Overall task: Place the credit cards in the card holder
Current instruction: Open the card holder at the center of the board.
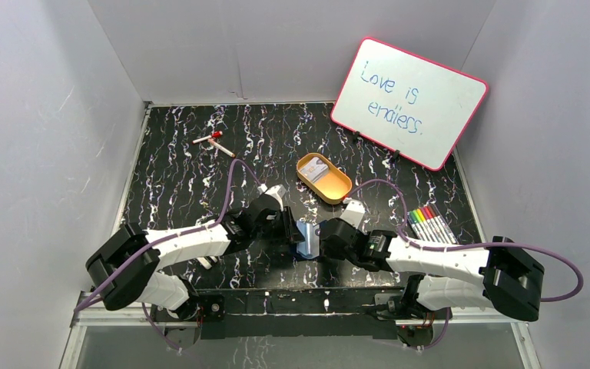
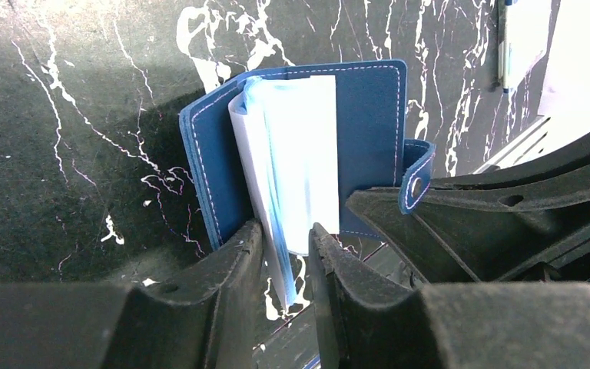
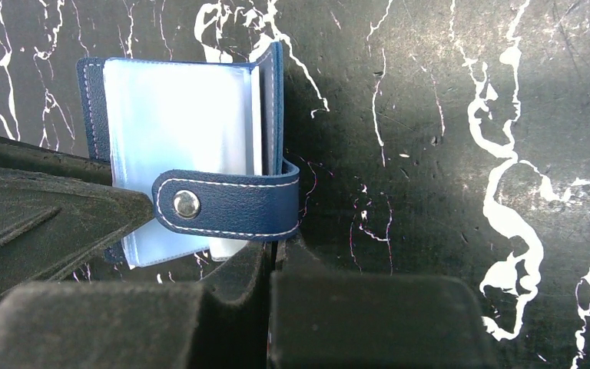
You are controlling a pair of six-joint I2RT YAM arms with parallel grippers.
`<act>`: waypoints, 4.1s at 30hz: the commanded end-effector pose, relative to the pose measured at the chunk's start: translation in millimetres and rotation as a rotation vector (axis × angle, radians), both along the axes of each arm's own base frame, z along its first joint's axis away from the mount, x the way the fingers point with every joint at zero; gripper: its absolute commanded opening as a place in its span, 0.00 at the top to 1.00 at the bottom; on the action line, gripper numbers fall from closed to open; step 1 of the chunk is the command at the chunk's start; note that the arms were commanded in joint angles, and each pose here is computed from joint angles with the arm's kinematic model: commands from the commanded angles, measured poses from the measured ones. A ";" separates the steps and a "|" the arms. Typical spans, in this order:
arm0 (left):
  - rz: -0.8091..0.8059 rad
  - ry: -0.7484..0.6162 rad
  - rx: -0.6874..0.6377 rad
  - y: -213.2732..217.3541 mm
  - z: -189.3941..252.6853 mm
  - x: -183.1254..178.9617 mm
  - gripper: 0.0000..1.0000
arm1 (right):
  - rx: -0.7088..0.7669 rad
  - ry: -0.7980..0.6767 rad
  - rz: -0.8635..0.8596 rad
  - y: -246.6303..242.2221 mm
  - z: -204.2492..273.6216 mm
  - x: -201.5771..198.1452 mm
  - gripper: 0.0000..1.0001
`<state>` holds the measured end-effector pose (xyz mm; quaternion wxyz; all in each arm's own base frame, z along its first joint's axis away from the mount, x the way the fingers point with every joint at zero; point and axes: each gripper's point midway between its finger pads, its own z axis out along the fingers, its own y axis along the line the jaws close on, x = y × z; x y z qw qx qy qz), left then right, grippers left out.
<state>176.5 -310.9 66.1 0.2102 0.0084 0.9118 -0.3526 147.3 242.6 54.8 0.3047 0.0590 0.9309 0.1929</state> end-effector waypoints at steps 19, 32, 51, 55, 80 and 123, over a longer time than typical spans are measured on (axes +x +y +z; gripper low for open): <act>-0.089 -0.056 -0.130 -28.1 35.3 1.8 0.94 | 0.024 -0.021 -0.028 -6.8 1.1 2.1 1.00; -0.100 -0.023 -0.096 -28.3 19.0 0.1 0.90 | 0.025 -0.020 -0.025 -6.8 -0.3 1.8 1.00; -0.091 -0.023 -0.024 -18.4 6.3 1.0 0.66 | 0.021 -0.021 -0.030 -9.5 -1.4 1.7 1.00; -0.098 -0.025 -0.023 -19.0 6.5 1.0 0.73 | 0.021 -0.021 -0.029 -9.8 -1.3 1.5 1.00; -0.031 -0.068 0.116 9.1 50.6 9.6 1.00 | 0.328 -0.304 0.326 41.9 113.1 -4.2 0.39; 0.092 0.057 0.014 16.9 24.0 -7.2 1.00 | 0.440 -0.015 0.390 90.5 37.7 -16.7 0.84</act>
